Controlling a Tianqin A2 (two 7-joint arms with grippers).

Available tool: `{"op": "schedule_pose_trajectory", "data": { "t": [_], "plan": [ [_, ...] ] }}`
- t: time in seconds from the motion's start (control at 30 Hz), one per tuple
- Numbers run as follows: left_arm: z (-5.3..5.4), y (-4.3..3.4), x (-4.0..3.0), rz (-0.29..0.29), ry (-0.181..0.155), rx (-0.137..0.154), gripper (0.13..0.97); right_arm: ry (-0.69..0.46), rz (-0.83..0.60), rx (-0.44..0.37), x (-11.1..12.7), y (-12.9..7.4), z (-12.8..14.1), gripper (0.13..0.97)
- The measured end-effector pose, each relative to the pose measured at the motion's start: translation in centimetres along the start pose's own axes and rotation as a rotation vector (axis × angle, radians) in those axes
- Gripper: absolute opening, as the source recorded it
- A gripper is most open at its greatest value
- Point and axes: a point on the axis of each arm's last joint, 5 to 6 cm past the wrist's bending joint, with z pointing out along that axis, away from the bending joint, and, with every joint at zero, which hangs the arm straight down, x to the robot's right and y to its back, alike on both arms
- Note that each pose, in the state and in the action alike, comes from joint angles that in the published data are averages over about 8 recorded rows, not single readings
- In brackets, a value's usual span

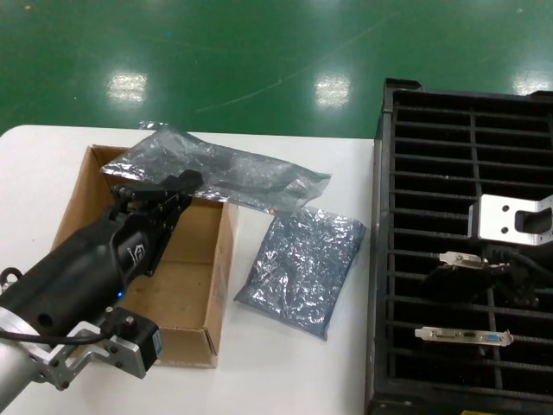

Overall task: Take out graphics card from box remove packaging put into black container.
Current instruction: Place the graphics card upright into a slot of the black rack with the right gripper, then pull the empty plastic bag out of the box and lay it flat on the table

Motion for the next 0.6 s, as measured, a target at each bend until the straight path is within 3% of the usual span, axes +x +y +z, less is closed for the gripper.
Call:
{"op": "schedule_pose_trajectory", "data": {
  "t": [0.27, 0.6],
  "plan": [
    [0.00, 0.00, 0.00, 0.000, 0.000, 0.000, 0.138, 0.002, -0.001, -0.001, 0.00, 0.01, 0.06, 0.188],
    [0.00, 0.00, 0.00, 0.000, 0.000, 0.000, 0.138, 0.002, -0.001, -0.001, 0.00, 0.01, 0.06, 0.270]
  ]
}}
